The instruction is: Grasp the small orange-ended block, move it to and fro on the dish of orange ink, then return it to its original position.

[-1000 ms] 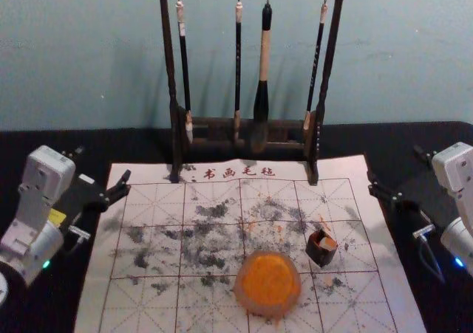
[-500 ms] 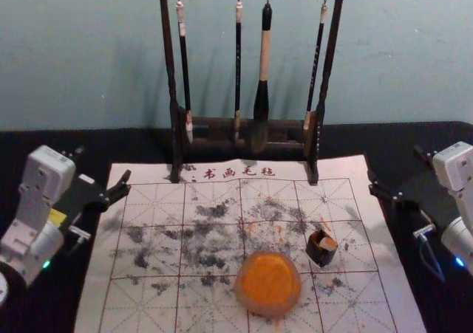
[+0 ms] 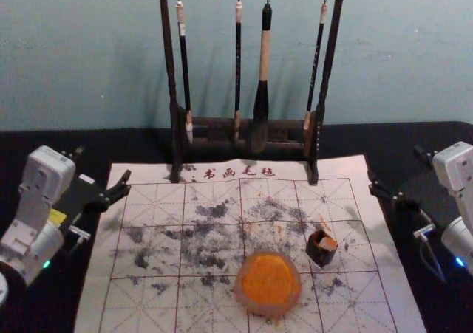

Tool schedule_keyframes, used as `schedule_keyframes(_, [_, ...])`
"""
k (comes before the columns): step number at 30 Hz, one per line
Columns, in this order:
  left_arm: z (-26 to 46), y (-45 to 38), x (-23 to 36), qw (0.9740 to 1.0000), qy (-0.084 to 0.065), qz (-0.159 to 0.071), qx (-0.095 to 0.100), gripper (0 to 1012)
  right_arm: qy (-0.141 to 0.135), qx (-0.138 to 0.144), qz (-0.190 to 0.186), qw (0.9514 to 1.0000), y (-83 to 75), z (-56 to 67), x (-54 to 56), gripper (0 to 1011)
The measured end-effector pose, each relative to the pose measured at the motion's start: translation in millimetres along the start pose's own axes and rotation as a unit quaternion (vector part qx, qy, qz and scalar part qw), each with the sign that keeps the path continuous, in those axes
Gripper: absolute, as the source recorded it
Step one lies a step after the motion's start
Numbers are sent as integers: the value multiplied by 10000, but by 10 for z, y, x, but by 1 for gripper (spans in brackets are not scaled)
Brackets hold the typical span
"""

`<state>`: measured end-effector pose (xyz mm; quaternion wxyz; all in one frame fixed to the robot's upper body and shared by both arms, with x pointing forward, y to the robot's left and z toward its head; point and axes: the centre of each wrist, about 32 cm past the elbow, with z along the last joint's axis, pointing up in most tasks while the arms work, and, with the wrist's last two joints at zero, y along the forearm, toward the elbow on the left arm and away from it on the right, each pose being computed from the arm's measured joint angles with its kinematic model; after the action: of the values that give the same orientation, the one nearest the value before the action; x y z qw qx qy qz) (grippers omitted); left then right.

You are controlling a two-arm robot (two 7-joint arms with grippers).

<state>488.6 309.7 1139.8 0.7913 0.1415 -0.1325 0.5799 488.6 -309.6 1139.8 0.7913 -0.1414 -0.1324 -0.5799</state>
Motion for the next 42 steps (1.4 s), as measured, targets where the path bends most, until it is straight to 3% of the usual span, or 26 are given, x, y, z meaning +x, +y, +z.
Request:
schedule_keyframes(33, [0,0,0,10000,0,0,0,1001,-1,-2,0,10000,-1,0,2,1003])
schedule_keyframes(42, [0,0,0,10000,0,0,0,1001,81,10,216,9997,-45,77,90,1003])
